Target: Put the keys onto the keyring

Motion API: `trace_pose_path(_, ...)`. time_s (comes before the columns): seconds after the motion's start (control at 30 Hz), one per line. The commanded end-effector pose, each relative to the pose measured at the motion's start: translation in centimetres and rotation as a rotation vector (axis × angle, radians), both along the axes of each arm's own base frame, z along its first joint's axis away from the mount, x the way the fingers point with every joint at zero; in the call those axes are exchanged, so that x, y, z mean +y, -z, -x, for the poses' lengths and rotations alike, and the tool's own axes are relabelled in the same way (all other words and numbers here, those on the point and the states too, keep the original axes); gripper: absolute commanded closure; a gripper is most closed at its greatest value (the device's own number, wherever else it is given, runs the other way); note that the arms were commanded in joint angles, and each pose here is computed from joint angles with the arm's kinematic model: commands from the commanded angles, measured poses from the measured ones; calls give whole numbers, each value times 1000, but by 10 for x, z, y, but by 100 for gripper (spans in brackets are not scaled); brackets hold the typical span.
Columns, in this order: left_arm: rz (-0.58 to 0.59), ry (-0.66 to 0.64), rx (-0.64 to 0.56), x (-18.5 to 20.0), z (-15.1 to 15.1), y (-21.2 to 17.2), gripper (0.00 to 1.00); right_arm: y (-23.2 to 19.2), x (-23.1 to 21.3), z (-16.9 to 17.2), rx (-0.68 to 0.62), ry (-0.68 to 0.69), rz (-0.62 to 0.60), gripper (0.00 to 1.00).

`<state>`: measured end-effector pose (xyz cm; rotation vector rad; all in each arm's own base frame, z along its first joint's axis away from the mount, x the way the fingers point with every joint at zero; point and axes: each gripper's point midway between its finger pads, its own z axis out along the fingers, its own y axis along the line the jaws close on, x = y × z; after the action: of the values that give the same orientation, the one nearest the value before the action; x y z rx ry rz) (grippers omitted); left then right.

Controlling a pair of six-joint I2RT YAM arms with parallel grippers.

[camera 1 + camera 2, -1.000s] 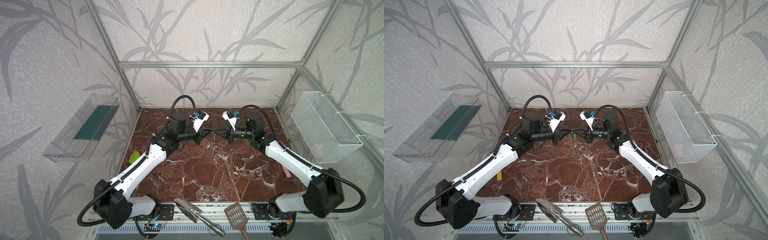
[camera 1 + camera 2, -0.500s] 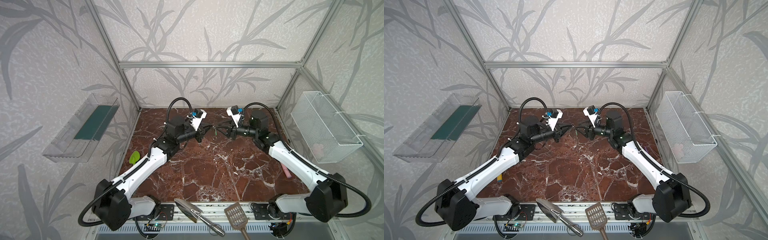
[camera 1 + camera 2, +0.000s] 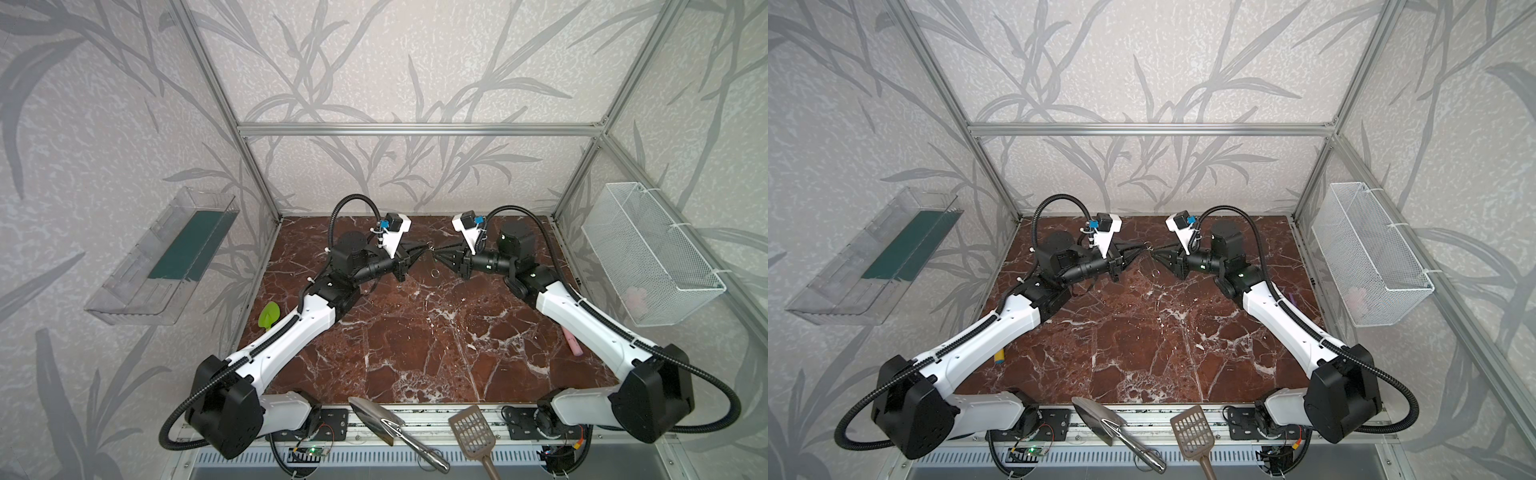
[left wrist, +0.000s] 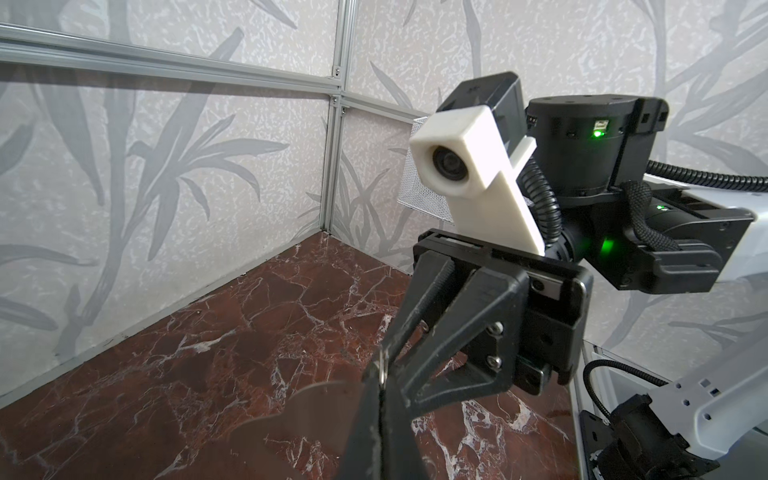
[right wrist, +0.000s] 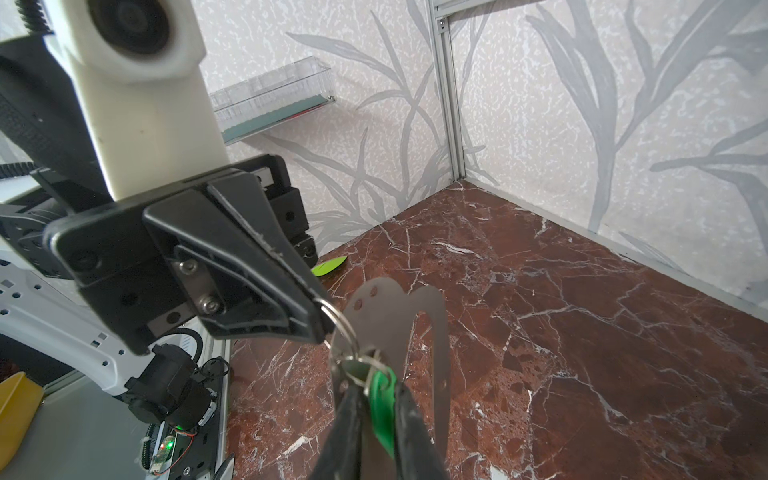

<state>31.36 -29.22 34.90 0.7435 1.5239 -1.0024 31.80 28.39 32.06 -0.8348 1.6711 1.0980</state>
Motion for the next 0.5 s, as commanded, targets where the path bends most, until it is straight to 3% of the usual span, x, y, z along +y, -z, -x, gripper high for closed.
trace_pose_path(0.0, 49, 37, -24, -4, 3, -15, 100, -13, 2, 0, -28, -20, -29, 84)
trace_pose_path(0.47, 66, 44, -17, -6, 1, -17, 100, -13, 12, 18, -26, -136, -48, 92)
